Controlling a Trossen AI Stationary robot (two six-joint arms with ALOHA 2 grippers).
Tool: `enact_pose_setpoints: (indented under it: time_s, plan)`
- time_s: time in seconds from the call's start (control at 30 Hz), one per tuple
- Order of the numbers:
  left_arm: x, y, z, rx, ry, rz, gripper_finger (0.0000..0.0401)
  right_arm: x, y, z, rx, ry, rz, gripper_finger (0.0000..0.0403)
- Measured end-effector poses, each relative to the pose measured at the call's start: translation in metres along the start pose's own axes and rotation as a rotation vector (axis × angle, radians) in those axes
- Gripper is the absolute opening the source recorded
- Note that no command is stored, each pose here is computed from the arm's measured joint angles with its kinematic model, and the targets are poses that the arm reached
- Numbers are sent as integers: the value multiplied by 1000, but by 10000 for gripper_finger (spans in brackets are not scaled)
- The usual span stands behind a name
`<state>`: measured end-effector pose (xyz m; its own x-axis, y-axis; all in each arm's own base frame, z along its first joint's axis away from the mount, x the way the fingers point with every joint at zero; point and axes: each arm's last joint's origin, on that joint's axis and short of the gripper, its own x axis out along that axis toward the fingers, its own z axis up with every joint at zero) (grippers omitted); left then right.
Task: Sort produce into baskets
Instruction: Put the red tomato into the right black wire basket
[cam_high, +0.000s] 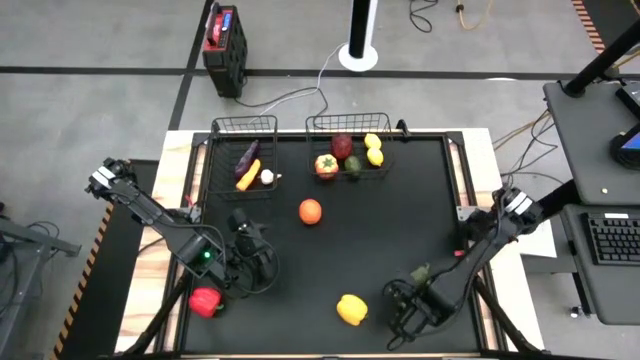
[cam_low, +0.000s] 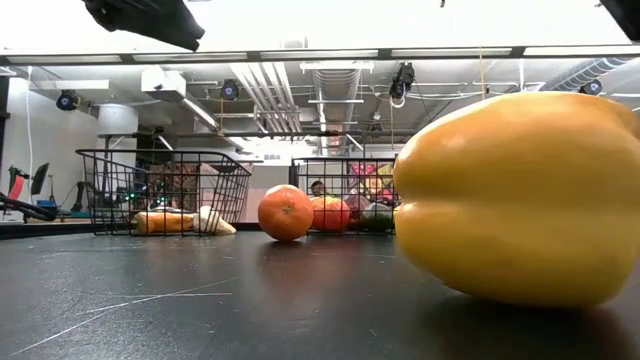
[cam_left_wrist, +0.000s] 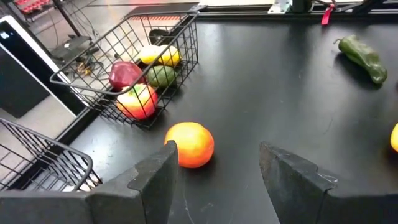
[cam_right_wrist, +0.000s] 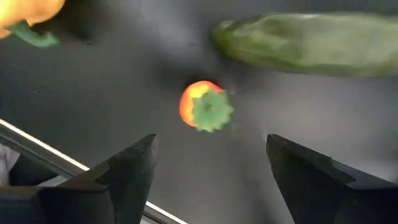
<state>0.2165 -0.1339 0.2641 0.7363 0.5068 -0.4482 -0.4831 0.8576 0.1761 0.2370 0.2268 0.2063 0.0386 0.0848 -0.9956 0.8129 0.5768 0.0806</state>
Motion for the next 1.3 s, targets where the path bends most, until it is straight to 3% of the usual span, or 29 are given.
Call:
enact_pose_setpoints:
  time_s: [0.47,1.3]
  plan:
    - [1,1,1,34,-19,23,206,42,14,-2,-4,-8,-59,285]
    - [1,0,4,18,-43,27,206,47,5,-1,-62,-21,-82,167]
